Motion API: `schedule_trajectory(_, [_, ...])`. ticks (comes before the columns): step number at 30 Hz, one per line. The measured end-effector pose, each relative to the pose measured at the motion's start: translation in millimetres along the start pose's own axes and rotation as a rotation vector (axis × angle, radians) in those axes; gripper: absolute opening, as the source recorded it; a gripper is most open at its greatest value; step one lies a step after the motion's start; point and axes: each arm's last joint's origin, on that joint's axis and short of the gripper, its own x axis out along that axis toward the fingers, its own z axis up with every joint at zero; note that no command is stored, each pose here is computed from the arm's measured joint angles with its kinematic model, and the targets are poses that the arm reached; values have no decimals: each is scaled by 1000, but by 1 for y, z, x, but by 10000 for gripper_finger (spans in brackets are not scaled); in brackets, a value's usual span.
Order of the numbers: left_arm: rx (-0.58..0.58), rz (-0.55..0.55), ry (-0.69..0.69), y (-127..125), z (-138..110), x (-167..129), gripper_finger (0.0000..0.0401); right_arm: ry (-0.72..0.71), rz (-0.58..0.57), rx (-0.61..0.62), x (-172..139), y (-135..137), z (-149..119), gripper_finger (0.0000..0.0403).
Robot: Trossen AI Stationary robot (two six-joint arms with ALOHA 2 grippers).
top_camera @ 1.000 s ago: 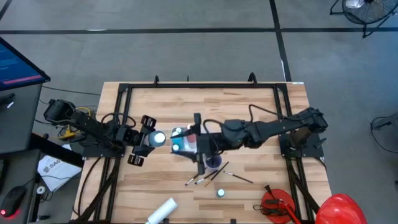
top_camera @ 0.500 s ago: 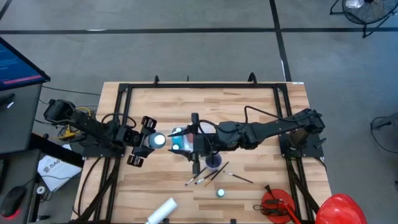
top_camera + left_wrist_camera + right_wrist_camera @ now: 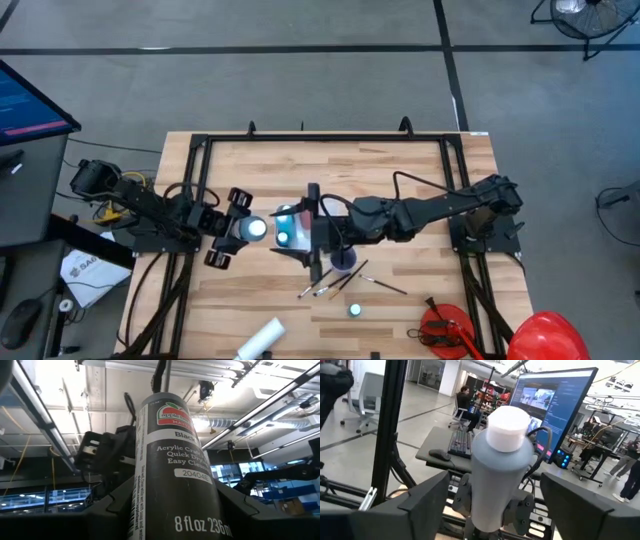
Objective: Pick & Place Paint Supplies
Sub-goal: Put the black paint bottle into the white bin
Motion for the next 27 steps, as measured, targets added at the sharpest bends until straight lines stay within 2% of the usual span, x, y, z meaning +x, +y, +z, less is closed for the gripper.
schedule_trajectory(5, [1,-1,-1,0,0,0,177,-9,-16,9,11,0,-10,339])
schedule_trajectory(11, [2,0,-4,0,0,0,177,-74,-50,10,23,-1,-17,357])
schedule_trajectory(18, [0,11,6,0,-1,0,177,-62,-61,143,23,-12,-17,349])
schedule_trajectory(27, [7,33,5,2,0,0,177,8,-56,150,26,-25,0,330])
